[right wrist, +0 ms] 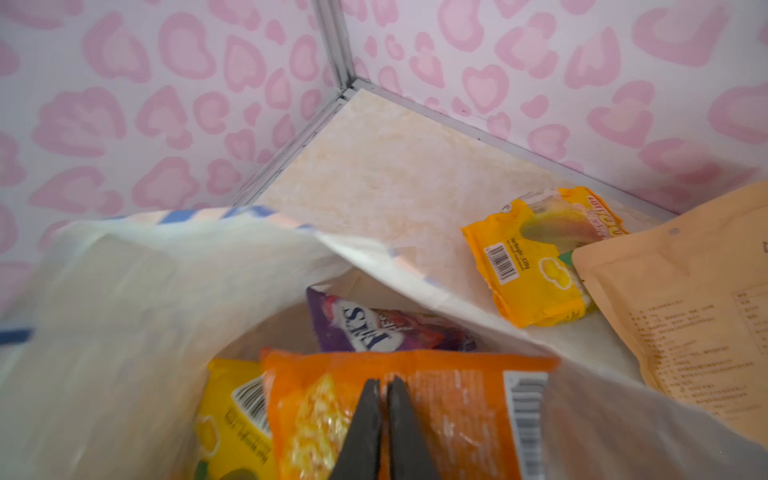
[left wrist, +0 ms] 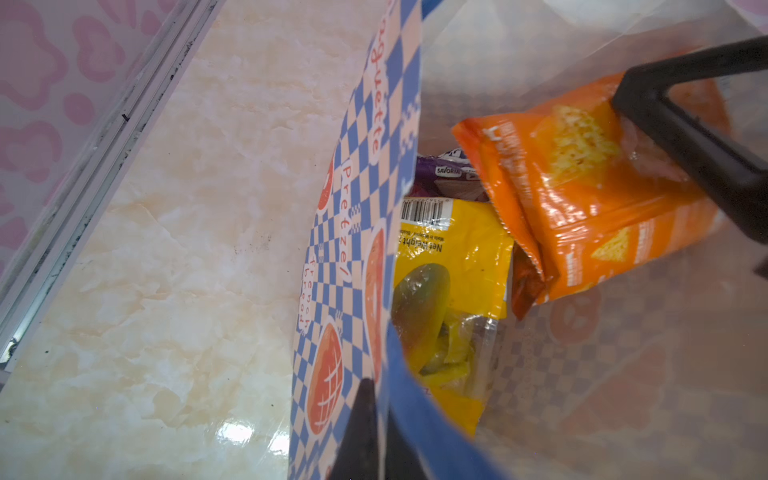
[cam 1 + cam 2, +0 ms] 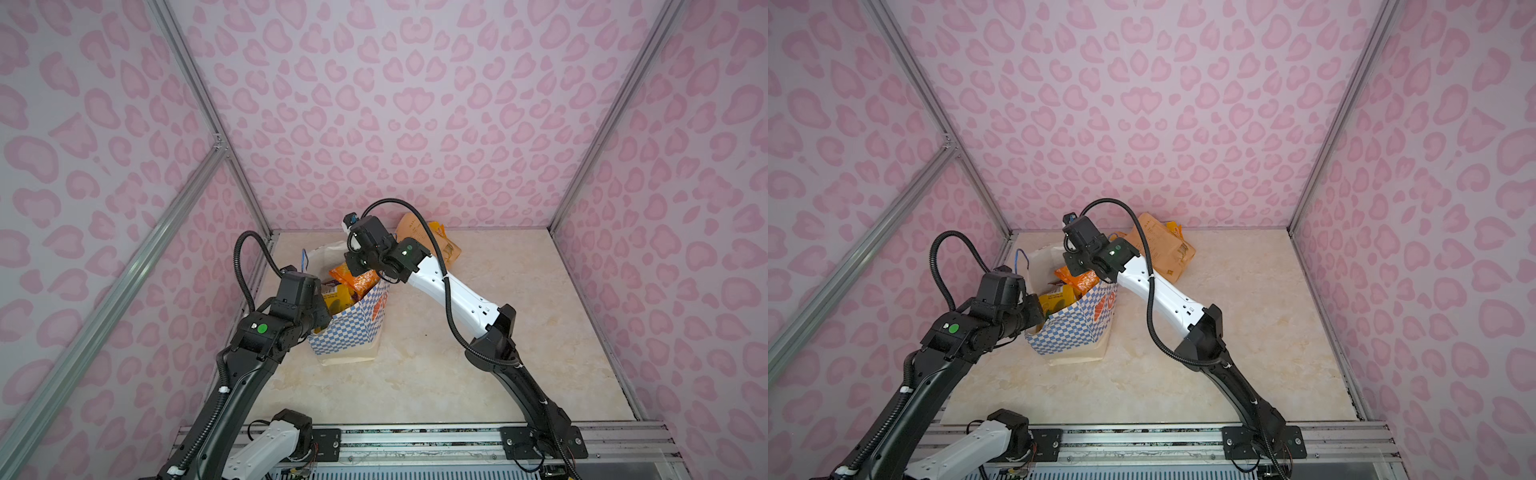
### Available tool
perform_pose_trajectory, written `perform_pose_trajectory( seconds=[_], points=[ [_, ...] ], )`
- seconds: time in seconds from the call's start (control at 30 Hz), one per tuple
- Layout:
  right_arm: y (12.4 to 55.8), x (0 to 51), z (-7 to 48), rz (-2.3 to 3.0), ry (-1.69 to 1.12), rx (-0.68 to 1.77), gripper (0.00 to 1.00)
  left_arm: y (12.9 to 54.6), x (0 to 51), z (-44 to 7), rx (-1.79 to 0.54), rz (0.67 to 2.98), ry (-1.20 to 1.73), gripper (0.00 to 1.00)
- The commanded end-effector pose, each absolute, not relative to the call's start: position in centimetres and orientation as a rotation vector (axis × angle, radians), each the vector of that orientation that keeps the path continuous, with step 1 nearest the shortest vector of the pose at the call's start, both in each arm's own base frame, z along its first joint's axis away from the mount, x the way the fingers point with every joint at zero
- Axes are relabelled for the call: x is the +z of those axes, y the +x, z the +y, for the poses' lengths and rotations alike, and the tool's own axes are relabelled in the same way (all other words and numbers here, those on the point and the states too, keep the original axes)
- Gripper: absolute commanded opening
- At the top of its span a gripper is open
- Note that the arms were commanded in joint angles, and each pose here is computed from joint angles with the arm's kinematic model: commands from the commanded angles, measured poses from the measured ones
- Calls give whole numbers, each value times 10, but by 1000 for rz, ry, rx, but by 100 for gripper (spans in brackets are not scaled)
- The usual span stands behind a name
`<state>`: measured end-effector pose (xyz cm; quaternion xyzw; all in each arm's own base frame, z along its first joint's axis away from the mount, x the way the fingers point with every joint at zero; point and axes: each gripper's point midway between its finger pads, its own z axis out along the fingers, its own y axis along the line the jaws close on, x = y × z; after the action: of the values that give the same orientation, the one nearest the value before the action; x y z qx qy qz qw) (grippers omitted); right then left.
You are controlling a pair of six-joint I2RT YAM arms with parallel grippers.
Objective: Place the snacks into the paper bag
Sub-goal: 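Withdraw the right gripper from the bag toward the tan kraft pouch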
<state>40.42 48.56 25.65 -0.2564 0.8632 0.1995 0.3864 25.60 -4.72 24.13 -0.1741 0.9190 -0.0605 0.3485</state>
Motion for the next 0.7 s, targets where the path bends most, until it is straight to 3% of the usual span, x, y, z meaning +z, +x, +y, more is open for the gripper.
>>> perform_pose_trajectory(
  seconds=[0.0,0.27,0.47,0.53,0.67],
  points=[
    [385,259,489,2222,-713,547,22,260,250,-45,-145,2348,-445,5],
    [342,363,459,1995,-722,547,68,272,242,-46,-114,2368,-439,5],
    [329,404,400,1915,-626,409,88,281,246,-41,-73,2370,-442,5],
    [339,401,370,1923,-551,368,95,283,248,-37,-64,2366,-449,5],
    [373,358,307,2046,-378,434,97,285,249,-35,-99,2370,-456,5]
  ],
)
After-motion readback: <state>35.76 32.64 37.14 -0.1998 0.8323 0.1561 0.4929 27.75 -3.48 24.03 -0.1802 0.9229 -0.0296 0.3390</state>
